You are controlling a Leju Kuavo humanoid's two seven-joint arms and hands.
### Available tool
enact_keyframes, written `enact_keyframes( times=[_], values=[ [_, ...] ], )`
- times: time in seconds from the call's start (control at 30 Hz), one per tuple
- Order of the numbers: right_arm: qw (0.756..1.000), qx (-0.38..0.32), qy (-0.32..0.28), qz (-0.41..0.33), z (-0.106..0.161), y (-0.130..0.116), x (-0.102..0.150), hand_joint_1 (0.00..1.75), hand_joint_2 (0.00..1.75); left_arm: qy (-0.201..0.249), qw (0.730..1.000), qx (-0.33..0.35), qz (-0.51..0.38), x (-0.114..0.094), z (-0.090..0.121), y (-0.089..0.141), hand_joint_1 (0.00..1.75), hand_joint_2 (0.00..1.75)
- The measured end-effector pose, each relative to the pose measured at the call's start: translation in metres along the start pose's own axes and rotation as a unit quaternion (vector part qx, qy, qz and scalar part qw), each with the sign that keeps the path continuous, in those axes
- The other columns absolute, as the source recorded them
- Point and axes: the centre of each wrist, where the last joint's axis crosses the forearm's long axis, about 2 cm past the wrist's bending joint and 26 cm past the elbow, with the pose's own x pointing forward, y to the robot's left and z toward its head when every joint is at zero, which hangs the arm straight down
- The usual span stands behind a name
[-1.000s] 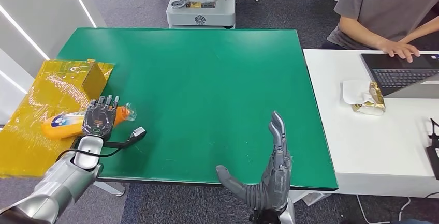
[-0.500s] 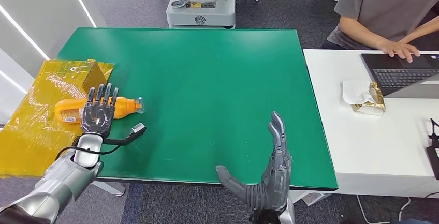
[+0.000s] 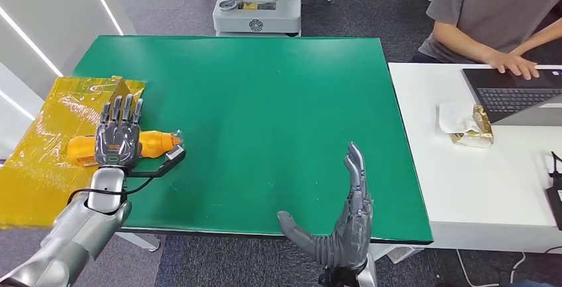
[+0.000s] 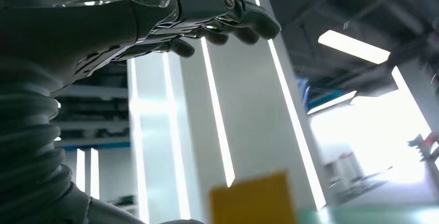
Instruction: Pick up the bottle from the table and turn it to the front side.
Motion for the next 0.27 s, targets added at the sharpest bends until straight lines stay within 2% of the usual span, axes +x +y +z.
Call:
enact_keyframes(
  times=[0.07,0.13,0.17,0.23,0.27],
  values=[
    [1.000,-0.001,0.004,-0.005,0.000,0.001,-0.001,0.00,1.75,-0.047,0.993,0.077,0.075,0.005,-0.016,0.028,0.00,1.75],
    [1.000,0.000,0.006,-0.011,-0.001,0.003,-0.002,0.00,1.75,-0.085,0.966,0.183,0.162,-0.003,-0.029,0.057,0.00,1.75],
    [1.000,0.001,0.007,-0.014,-0.001,0.005,-0.003,0.00,1.75,-0.085,0.944,0.243,0.206,-0.009,-0.032,0.068,0.00,1.75],
    [1.000,0.003,0.007,-0.019,-0.002,0.007,-0.004,0.00,1.75,-0.027,0.891,0.348,0.291,-0.014,-0.029,0.081,0.00,1.75],
    [1.000,0.004,0.008,-0.020,-0.002,0.007,-0.004,0.00,1.75,-0.006,0.874,0.372,0.312,-0.014,-0.027,0.083,0.00,1.75]
  ],
)
